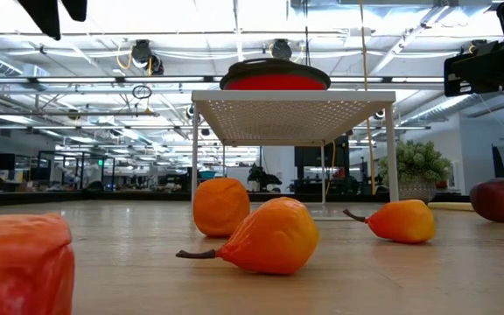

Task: Pick & Place Fruit
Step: Put the orange pear into the red strainer bowl

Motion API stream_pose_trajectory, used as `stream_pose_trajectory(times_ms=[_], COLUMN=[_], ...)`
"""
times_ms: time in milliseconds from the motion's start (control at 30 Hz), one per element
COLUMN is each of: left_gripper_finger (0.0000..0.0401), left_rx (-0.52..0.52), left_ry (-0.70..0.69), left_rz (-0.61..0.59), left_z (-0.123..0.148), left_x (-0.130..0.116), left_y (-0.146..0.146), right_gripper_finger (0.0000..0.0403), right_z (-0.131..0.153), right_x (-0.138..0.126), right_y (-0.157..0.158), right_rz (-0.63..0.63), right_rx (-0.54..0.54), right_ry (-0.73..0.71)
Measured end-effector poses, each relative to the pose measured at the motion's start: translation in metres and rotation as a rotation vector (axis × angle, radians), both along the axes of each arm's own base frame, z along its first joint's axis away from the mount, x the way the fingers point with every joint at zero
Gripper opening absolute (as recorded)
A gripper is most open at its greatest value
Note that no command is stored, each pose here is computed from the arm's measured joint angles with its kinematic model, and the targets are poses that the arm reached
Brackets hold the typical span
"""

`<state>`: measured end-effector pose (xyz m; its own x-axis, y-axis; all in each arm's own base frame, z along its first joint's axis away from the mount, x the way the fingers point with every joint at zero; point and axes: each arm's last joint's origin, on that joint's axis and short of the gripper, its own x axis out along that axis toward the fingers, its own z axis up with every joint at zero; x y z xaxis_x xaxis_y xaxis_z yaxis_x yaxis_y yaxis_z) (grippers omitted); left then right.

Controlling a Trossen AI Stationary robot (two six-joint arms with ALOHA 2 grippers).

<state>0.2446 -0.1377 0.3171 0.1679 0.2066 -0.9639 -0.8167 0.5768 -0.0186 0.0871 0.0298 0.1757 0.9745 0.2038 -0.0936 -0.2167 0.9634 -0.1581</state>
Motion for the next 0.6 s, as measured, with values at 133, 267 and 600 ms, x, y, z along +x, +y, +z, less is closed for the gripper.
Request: stream_pose_trajectory(times_ms=[133, 267, 600], left_gripper_finger=[0.0269, 0.0269, 0.0269], left_rx=[0.007, 0.015, -0.010], left_ry=[0.011, 0.048, 0.201], left_rz=[0.013, 0.051, 0.160], left_z=[-0.001, -0.013, -0.063], left_x=[-0.003, -0.006, -0.017], left_y=[-0.002, -0.001, 0.002], right_gripper_finger=[0.0000, 0.0000, 0.0000], right_z=[0.000, 0.000, 0.000], right_x=[0.000, 0.000, 0.000], right_y=[0.000, 0.000, 0.000], right_rz=[0.000, 0.000, -0.001], right_rx=[0.000, 0.000, 0.000], right_ry=[0.000, 0.000, 0.000])
